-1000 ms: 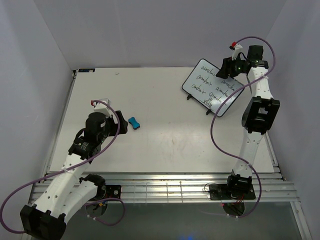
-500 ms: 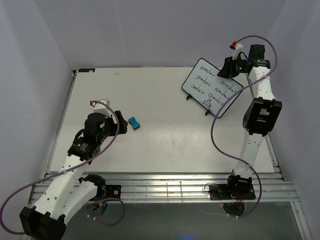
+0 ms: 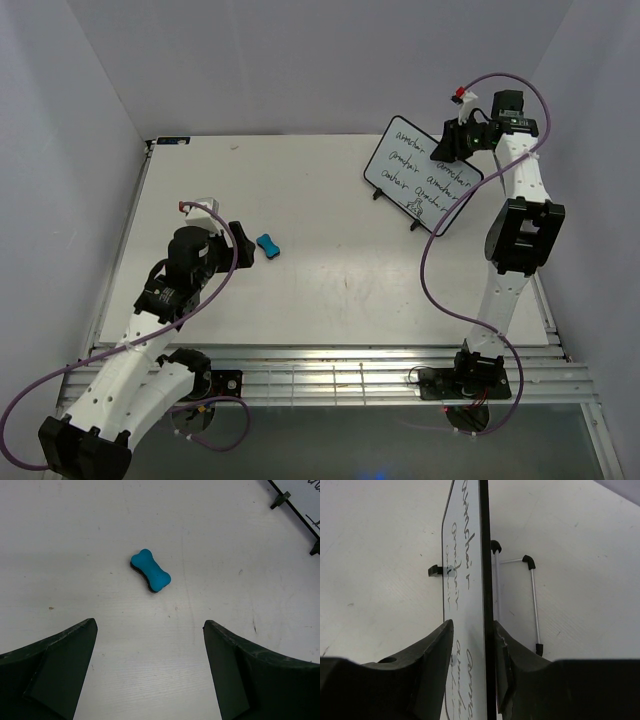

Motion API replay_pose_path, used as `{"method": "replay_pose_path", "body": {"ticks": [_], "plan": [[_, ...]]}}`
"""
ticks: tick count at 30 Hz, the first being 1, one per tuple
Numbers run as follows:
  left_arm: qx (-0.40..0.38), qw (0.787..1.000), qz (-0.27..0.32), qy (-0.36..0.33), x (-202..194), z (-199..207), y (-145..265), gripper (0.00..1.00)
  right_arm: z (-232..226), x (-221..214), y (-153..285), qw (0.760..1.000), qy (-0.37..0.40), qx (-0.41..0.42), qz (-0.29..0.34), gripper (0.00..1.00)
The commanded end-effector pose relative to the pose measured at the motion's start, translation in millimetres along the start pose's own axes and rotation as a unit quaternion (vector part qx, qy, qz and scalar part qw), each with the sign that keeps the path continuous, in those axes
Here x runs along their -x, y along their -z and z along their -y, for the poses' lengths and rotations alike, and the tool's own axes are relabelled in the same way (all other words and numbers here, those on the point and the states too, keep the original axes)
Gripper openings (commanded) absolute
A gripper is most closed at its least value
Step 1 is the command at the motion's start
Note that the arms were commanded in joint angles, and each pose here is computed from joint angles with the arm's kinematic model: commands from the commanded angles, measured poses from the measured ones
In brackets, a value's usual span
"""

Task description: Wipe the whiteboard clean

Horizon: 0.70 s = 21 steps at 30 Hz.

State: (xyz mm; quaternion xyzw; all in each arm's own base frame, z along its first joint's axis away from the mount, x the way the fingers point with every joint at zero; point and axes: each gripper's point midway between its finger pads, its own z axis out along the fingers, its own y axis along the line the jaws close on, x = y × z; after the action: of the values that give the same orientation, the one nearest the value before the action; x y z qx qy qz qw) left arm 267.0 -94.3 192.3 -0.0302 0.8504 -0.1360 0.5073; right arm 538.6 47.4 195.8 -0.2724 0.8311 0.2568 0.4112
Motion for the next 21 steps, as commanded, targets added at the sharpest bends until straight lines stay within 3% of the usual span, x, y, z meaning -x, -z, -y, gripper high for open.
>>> {"method": "replay_pose_path", "body": {"ticks": [1, 12, 21], "plan": [[-0.005, 1.000, 0.015, 0.001, 10, 3, 6, 0.98, -28, 1, 8, 1.000, -0.004, 0.017, -0.017, 0.42], [-0.009, 1.000, 0.018, 0.001, 10, 5, 7, 0.98, -34, 16, 5, 1.000, 0.011, 0.013, -0.007, 0.40], [-0.014, 1.000, 0.018, 0.000, 10, 7, 7, 0.98, -40, 26, 3, 1.000, 0.012, 0.022, 0.004, 0.30]]}}
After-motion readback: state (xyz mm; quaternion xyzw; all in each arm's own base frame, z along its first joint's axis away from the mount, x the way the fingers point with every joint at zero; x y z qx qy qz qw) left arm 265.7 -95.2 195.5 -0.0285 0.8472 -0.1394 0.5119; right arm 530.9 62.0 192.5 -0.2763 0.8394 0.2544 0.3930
